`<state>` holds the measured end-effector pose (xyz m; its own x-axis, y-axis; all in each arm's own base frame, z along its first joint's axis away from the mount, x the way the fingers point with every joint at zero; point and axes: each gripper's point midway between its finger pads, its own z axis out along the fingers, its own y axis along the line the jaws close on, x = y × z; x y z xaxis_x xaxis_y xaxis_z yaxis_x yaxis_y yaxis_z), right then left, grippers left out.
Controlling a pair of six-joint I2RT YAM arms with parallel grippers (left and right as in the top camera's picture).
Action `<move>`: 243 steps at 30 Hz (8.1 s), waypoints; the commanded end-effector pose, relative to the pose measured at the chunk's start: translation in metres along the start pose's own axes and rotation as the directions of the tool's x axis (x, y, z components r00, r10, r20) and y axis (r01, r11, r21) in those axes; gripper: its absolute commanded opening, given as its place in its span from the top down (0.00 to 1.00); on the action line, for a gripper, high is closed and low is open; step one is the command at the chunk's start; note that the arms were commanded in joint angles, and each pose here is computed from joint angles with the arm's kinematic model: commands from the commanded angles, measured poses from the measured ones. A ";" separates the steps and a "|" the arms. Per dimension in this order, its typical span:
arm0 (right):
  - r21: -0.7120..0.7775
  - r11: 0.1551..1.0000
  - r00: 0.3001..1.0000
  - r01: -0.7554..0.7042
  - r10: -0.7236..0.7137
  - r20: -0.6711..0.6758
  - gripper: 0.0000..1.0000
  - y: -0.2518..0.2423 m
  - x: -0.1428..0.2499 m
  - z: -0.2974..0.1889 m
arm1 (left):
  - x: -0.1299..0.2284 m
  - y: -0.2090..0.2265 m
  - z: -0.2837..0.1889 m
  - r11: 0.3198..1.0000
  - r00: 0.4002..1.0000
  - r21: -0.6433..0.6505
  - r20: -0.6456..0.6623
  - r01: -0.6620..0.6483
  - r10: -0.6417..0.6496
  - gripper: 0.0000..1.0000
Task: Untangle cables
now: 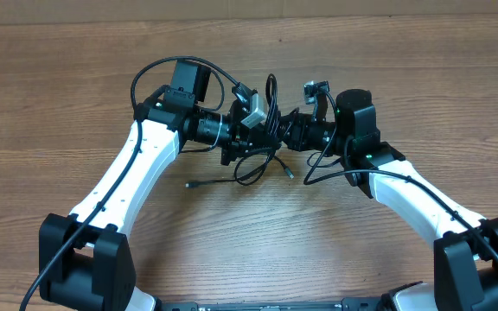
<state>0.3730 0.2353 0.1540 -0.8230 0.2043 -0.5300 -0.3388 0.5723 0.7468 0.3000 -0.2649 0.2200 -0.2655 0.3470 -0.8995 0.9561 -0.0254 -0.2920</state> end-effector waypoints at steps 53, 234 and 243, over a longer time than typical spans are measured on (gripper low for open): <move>0.299 0.740 0.773 0.603 -0.634 0.008 0.17 0.028 -0.024 -0.113 | -0.016 -0.013 -0.009 0.997 0.997 0.021 0.041 -0.068 0.068 0.96; 0.686 0.680 0.966 -0.257 0.183 0.181 0.00 -0.095 0.031 -0.107 | 0.015 0.123 0.024 0.795 0.899 -0.437 0.086 0.421 -0.429 0.96; 0.372 0.905 0.973 -0.208 0.153 0.173 0.00 -0.033 -0.004 -0.067 | -0.061 0.079 -0.019 0.826 0.934 -0.440 0.122 0.353 -0.335 0.96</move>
<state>0.3613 0.1468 0.1539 -0.7422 0.4462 -0.5000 0.0925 0.8072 0.5830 0.3999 -0.2694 0.1863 -0.7013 0.2491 -0.6679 0.6649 0.5665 -0.4869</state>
